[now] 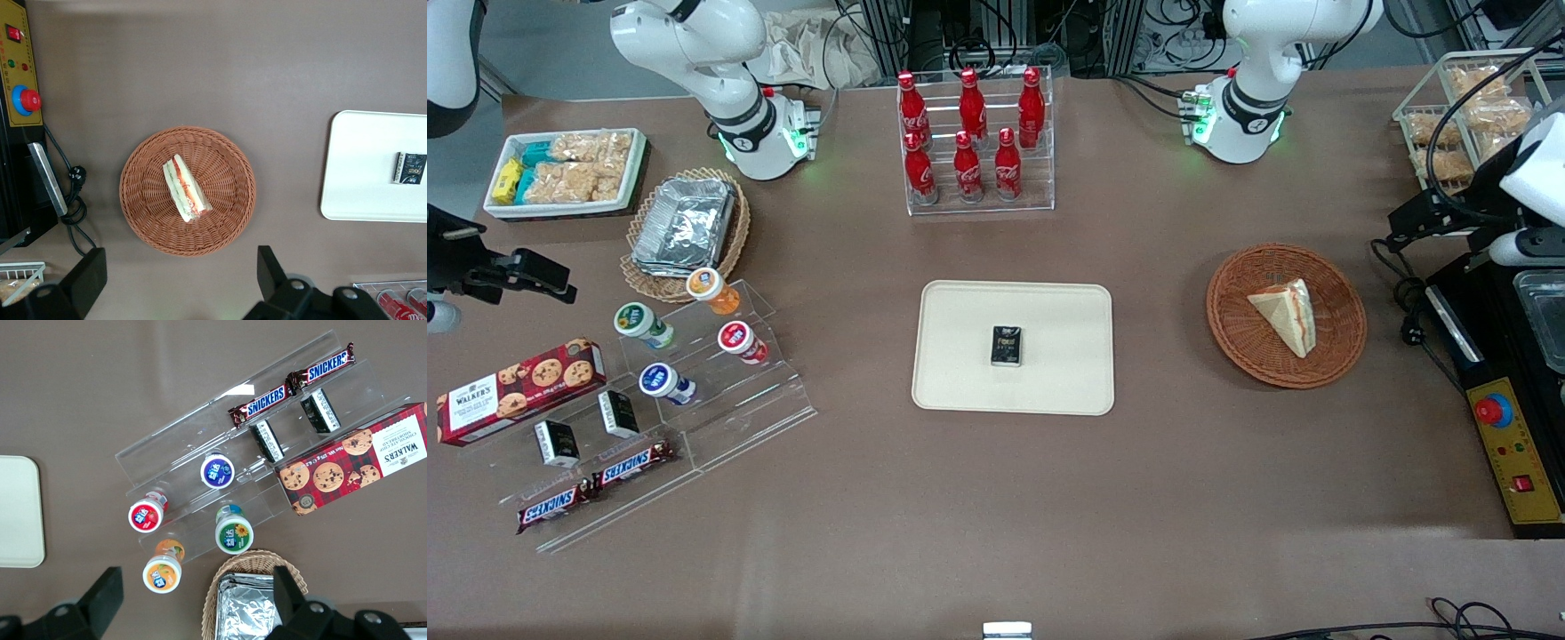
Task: Place sandwich from basket to tray
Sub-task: 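Move the left gripper over the wrapped sandwich in the wicker basket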
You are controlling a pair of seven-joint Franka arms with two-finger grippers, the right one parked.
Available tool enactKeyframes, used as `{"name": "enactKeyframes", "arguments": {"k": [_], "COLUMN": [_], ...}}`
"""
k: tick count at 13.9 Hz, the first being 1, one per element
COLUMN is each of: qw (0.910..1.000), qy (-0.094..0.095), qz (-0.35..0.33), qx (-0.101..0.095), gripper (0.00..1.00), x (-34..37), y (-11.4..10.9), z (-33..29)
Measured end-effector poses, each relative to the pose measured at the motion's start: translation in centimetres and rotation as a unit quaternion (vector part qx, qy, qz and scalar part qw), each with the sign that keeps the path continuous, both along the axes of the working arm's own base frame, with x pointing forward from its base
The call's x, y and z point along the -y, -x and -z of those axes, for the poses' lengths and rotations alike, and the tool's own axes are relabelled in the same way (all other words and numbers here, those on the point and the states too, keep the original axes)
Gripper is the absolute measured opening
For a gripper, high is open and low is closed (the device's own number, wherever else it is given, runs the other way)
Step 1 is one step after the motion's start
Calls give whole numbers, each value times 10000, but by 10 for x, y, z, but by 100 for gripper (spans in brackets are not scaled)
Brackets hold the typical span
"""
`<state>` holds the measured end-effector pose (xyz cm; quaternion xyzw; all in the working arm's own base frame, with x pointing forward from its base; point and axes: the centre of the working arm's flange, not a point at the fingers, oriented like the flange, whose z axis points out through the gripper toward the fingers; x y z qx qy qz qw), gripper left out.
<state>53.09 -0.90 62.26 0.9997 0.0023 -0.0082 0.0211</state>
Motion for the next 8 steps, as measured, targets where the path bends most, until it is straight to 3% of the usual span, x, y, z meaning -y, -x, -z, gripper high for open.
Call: {"name": "enactKeyframes", "arguments": {"k": [5,8], "qw": [9991,9932], "qy": [3,-43], "qz": [-425,-1131], "qx": [-64,-279], "gripper": [100,100], "x": [2,12], "y": [-1,-6], "z": [3,19]}}
